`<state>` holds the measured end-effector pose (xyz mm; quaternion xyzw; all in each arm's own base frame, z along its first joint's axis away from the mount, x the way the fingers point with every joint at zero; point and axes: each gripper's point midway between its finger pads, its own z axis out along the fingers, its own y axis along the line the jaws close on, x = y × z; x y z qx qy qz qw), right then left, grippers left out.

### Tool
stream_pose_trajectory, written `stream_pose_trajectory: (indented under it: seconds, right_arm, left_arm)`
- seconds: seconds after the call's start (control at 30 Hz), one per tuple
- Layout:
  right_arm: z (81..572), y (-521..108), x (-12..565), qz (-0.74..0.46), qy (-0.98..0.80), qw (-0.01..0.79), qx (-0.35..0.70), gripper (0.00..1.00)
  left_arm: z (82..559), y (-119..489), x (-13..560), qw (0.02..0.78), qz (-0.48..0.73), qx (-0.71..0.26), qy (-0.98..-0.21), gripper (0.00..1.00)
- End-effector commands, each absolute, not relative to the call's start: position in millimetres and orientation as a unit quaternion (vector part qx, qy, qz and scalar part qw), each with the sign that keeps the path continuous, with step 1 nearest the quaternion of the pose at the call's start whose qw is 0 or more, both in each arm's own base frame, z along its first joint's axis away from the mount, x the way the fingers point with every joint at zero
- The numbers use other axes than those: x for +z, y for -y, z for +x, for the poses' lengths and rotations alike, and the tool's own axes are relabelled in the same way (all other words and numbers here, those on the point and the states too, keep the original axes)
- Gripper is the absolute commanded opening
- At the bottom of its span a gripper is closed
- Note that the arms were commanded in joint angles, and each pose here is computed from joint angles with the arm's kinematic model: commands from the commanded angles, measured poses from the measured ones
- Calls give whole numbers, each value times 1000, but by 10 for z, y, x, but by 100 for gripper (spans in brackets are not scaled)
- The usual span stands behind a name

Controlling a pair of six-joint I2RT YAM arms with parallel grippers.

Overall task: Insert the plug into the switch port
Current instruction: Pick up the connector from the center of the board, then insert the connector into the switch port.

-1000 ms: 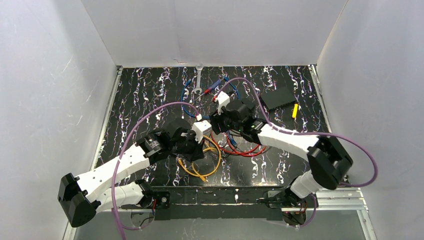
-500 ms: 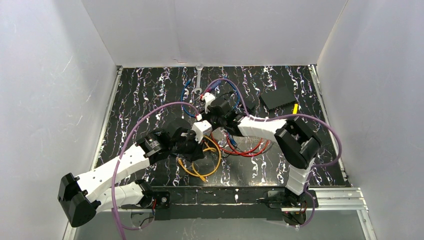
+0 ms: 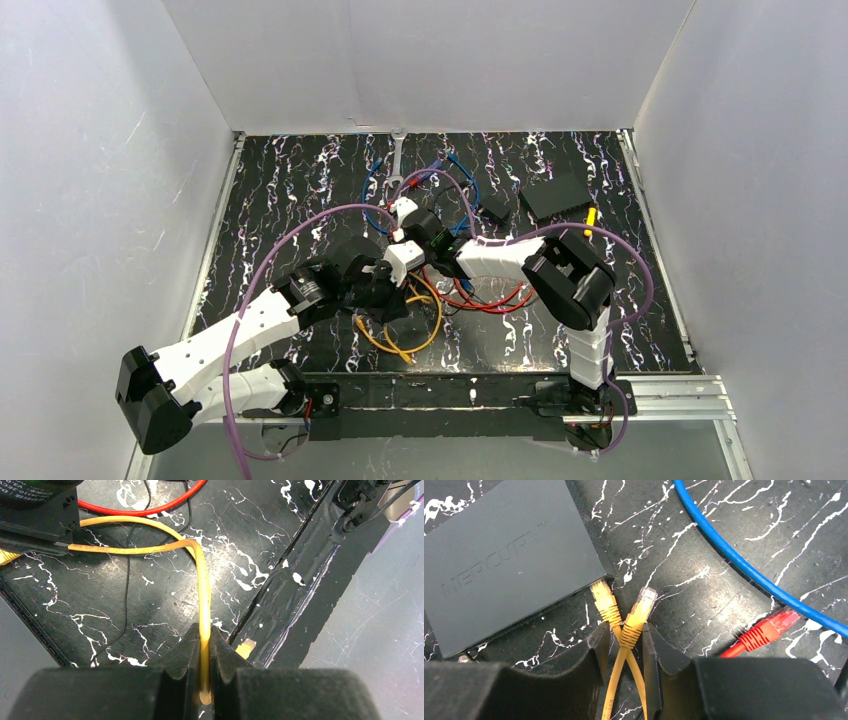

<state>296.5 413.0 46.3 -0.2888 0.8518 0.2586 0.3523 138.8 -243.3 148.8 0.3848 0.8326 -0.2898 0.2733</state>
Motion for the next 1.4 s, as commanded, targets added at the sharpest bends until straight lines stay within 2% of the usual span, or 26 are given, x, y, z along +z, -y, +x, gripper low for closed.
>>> stream_pose_trajectory:
  seconds: [0.0,0.23,0.5,0.53,0.6,0.9,1.07,1.37]
  right_arm:
    - [3143,-4212,582,-269,-846,387,250,37]
    - [3139,-4165,473,-270,-853,382,232,36]
    - [3105,-4174,455,-277,-850,379,238,13]
    - [3099,-4171,457,-279,-849,379,239,7]
    - [3088,-4163,474,-283,-847,381,240,1]
    - [3024,-4101,761,-325,-809,419,254,1]
    - [2970,-4056,898,-353,-785,438,258,1]
    - [2818,-4131,1142,-433,-721,459,286,1]
  left_arm:
    - [1350,2457,1574,279,390,-302,-824,0]
    - [1350,2451,1579,281,390,-301,-824,0]
    - [1357,2446,1578,283,388,-298,-825,1]
    - [1363,2444,1582,285,387,-297,-825,4]
    - [1377,2435,1583,288,385,-294,-826,10]
    - [1534,2276,1724,327,363,-252,-835,42]
    - [1757,2074,1808,350,330,-207,-852,52]
    - [2415,1507,1895,371,167,-148,-901,64]
